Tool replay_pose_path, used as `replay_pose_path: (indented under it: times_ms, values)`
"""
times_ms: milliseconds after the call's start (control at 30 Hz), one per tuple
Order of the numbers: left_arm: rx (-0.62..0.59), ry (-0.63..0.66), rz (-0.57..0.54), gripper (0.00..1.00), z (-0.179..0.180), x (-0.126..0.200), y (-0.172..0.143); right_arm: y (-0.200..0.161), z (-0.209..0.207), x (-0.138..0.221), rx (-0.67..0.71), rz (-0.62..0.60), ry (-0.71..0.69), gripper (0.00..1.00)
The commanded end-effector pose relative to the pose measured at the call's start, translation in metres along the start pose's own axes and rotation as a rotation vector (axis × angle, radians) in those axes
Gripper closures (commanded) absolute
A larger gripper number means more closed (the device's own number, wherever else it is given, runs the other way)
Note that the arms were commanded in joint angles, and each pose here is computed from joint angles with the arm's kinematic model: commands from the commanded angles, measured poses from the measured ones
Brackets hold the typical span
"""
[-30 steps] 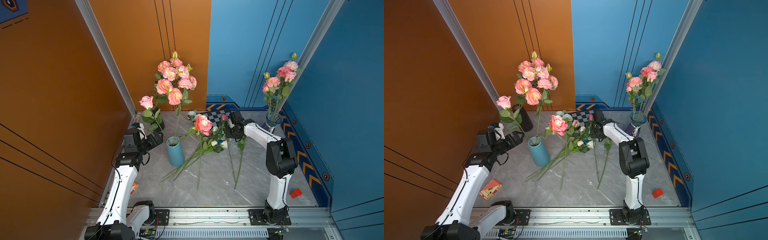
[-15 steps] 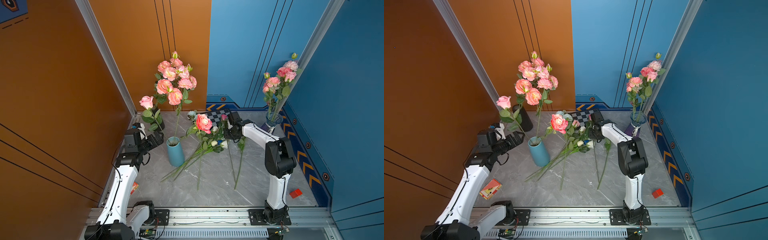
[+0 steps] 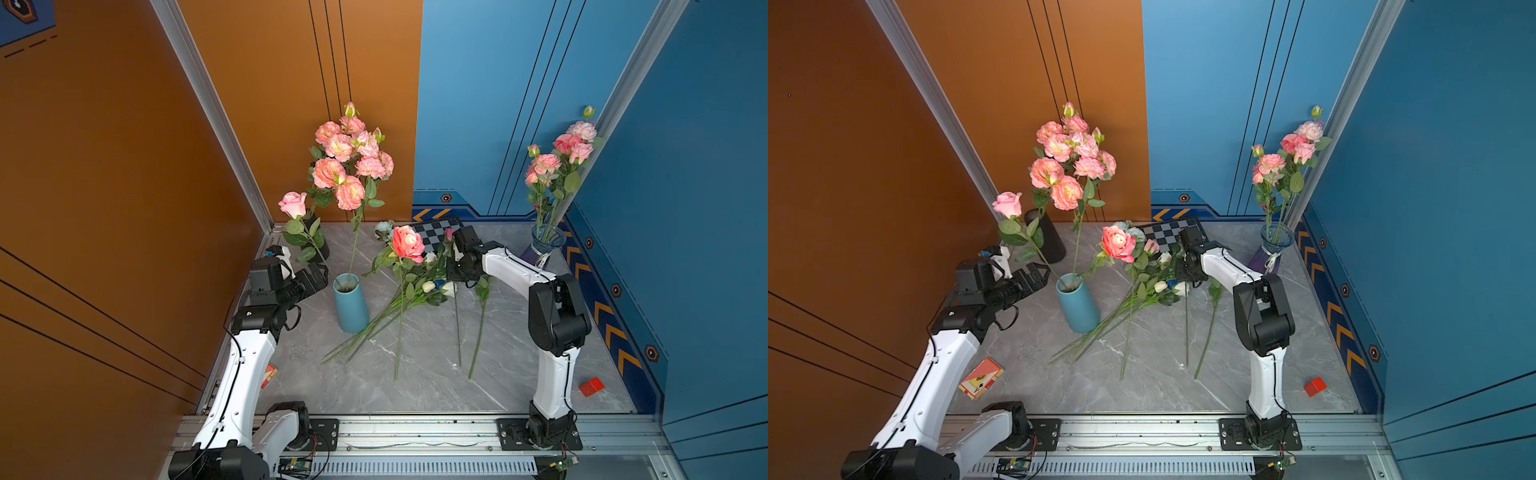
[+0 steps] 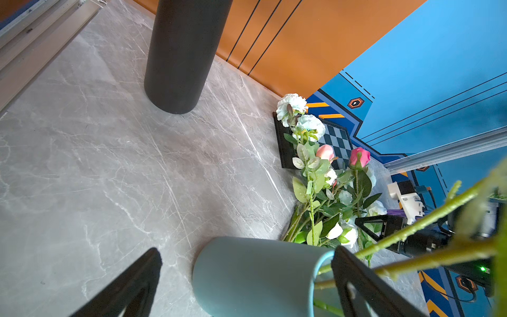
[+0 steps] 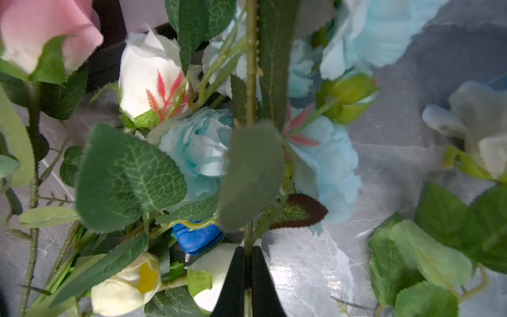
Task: Place the pink flowers into the vase
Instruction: Pick up the flower at the center of the board.
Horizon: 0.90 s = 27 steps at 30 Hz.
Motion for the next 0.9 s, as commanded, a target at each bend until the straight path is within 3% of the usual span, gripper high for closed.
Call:
replay_pose_path:
  times_ms: [0,433,667,867]
  values:
    - [-0.013,0.003,0.018,0.02,0.002,-0.003,-0.006,0.002,0.004,0.032,-0.01,-0.007,0.018,0.92]
    - [-0.008,0.003,0.012,0.01,0.001,-0.002,-0.004,0.085,0.04,0.225,-0.005,-0.437,0.246,0.93]
    - [0.025,0.017,0.017,0.01,0.007,-0.002,-0.009,0.122,0.101,0.37,0.069,-0.951,0.464,0.94]
    - [0.035,0.024,0.01,0.01,0.012,0.001,-0.012,0.108,0.153,0.44,0.142,-1.306,0.665,0.98]
Point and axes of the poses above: each gripper's point midway between its finger pads, its own x axis back along the fingers, its own z axis along the line the jaws close on, y = z × x, the point moved 8 cm from there along x, back along the fingers, and after that the axes turned 4 degrees about -x, right-handed, at the moved point
